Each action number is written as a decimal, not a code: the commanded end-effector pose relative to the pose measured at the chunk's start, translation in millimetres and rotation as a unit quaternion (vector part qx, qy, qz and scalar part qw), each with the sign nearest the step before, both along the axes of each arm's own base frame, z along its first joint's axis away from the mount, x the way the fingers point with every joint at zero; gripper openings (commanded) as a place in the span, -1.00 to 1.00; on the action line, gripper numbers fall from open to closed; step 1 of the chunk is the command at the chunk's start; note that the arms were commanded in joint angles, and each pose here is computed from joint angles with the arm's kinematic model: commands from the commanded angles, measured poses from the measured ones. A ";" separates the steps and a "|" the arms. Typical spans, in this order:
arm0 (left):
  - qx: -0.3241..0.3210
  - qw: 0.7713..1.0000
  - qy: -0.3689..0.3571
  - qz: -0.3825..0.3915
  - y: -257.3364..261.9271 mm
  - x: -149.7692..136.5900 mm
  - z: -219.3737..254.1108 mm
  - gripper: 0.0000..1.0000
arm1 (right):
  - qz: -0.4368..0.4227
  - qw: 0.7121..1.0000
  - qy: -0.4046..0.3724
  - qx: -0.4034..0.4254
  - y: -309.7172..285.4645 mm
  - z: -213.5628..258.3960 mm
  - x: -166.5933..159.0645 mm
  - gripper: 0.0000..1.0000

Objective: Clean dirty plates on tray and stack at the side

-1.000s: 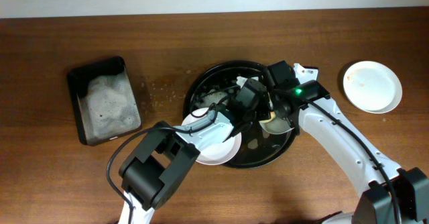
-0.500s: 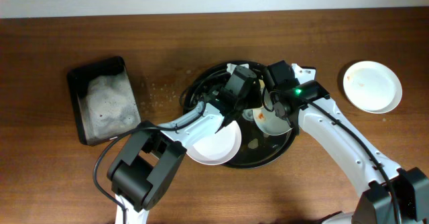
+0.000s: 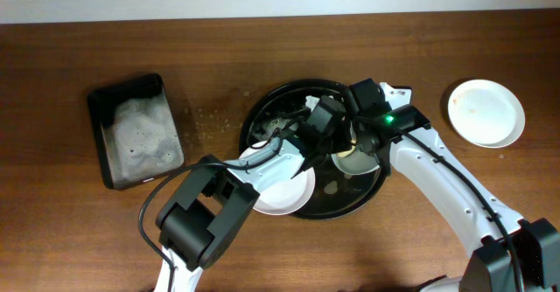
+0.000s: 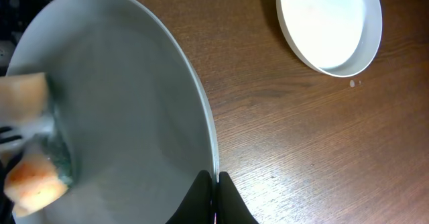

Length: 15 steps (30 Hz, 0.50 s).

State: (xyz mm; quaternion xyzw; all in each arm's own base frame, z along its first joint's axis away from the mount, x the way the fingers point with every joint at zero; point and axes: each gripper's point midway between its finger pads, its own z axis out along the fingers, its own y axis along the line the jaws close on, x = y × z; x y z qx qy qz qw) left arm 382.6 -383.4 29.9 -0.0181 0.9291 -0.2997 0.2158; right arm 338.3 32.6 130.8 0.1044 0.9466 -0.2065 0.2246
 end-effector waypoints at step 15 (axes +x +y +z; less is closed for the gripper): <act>0.046 0.997 -0.062 0.015 47.3 44.4 34.9 -0.99 | 0.007 1.000 -0.022 0.012 6.2 14.3 3.9 -0.92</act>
